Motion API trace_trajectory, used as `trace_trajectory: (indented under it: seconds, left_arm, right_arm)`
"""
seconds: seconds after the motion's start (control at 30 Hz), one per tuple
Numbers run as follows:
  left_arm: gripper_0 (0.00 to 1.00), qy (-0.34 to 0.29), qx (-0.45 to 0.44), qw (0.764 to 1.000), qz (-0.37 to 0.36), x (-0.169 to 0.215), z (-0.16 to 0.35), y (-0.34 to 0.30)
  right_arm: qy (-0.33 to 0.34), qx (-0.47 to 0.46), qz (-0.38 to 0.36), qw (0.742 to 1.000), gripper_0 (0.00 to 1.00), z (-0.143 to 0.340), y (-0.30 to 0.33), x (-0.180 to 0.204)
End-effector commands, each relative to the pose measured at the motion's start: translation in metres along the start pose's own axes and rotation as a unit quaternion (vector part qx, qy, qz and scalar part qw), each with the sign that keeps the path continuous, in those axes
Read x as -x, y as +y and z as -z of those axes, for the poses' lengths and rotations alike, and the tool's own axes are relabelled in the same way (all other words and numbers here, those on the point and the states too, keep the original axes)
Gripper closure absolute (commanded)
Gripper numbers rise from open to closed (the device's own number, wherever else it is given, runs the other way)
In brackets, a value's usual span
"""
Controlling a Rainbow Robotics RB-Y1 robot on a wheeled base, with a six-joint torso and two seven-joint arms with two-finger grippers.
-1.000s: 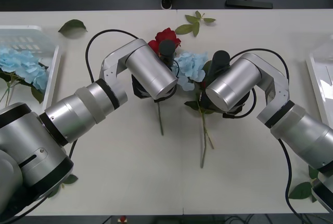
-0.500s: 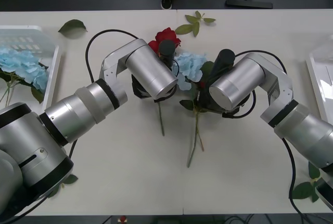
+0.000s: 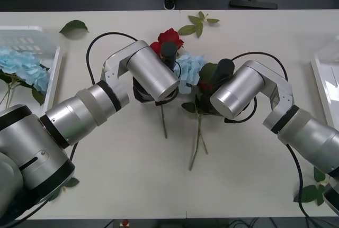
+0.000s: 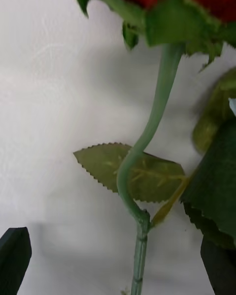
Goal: Place the red flowers into the right box and the blue flowers into the left box. If a person shows an open palm, hand one flower to the person first, then continue sorting.
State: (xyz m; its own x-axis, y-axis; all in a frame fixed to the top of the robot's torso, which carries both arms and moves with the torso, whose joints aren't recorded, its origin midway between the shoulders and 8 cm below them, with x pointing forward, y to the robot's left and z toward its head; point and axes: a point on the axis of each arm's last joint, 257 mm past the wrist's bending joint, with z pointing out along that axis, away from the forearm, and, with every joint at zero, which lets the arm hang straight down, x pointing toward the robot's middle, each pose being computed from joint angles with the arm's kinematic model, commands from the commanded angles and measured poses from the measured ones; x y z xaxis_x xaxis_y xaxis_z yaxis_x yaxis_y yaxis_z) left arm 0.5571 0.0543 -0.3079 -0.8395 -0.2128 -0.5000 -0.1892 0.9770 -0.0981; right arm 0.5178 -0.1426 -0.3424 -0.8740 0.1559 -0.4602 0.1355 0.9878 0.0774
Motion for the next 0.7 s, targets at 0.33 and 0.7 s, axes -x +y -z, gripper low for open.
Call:
trace_trajectory:
  seconds: [0.33, 0.7]
  left_arm:
    - [0.00, -0.001, -0.002, 1.000, -0.027, 0.011, 0.008, -0.010]
    - [1.00, -0.001, -0.001, 0.999, -0.049, 0.011, 0.008, -0.009]
  right_arm:
    - [-0.004, -0.013, 0.037, 0.999, 1.00, -0.004, -0.018, 0.007]
    - [-0.008, -0.022, 0.033, 0.999, 1.00, -0.002, -0.031, 0.015]
